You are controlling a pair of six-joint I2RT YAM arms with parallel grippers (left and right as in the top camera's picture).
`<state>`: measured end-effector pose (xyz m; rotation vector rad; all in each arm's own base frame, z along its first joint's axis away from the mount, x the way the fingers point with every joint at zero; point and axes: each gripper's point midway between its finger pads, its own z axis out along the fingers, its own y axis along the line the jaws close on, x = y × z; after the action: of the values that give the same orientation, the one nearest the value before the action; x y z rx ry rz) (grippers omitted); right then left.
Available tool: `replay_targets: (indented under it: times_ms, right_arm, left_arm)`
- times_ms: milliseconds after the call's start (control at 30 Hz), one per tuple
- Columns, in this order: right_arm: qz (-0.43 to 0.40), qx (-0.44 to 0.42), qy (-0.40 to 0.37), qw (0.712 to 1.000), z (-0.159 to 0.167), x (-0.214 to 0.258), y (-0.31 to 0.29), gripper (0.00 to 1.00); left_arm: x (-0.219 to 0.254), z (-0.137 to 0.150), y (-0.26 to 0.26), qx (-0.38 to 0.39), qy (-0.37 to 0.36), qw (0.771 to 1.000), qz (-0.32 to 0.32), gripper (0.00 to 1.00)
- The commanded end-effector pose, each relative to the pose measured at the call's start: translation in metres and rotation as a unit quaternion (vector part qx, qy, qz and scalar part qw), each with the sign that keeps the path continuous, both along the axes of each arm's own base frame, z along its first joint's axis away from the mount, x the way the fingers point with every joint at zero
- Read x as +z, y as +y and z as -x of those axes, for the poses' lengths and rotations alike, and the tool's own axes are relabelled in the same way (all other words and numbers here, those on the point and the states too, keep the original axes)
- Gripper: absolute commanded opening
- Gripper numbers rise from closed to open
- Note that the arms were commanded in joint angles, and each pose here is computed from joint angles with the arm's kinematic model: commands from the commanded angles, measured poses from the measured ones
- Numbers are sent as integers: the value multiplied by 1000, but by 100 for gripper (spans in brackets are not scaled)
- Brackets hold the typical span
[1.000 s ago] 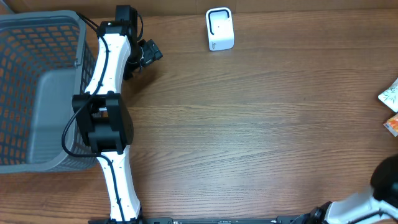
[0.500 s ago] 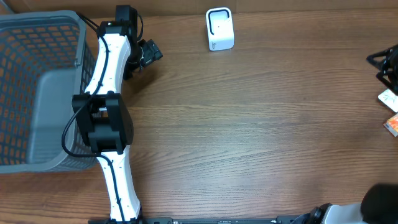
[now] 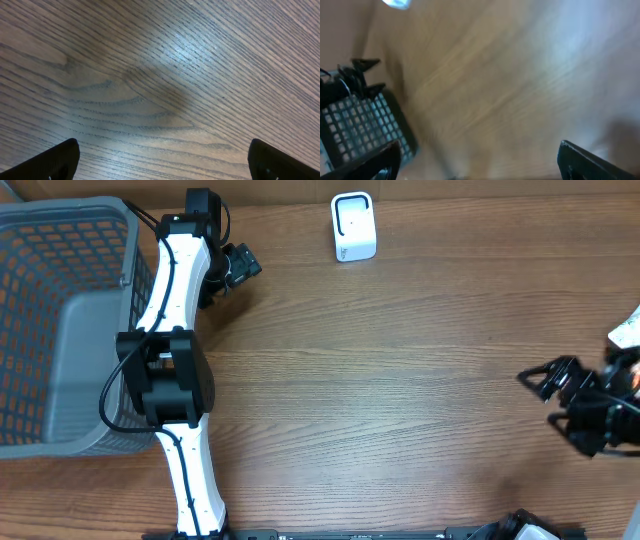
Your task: Scan the item barcode
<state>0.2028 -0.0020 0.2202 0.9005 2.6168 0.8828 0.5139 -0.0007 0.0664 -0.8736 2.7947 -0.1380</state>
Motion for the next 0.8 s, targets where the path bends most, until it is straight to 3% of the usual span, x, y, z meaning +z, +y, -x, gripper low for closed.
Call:
replay_targets:
  times_ms: [0, 167, 533, 633, 767]
  right_arm:
    - [-20, 3, 25, 999, 9, -6, 7, 100]
    - [72, -6, 80, 994, 22, -27, -22, 100]
    - [120, -14, 61, 991, 10, -30, -41, 100]
    - [125, -10, 10, 992, -7, -27, -41, 100]
    - [179, 36, -117, 976, -34, -24, -23, 100]
  left_arm:
    - [8, 0, 0, 7, -8, 1000, -3, 100]
    - [8, 0, 0, 7, -7, 1000, -3, 100]
    - [8, 0, 0, 7, -8, 1000, -3, 100]
    - [8, 0, 0, 7, -8, 1000, -3, 100]
    - [8, 0, 0, 7, -8, 1000, -3, 100]
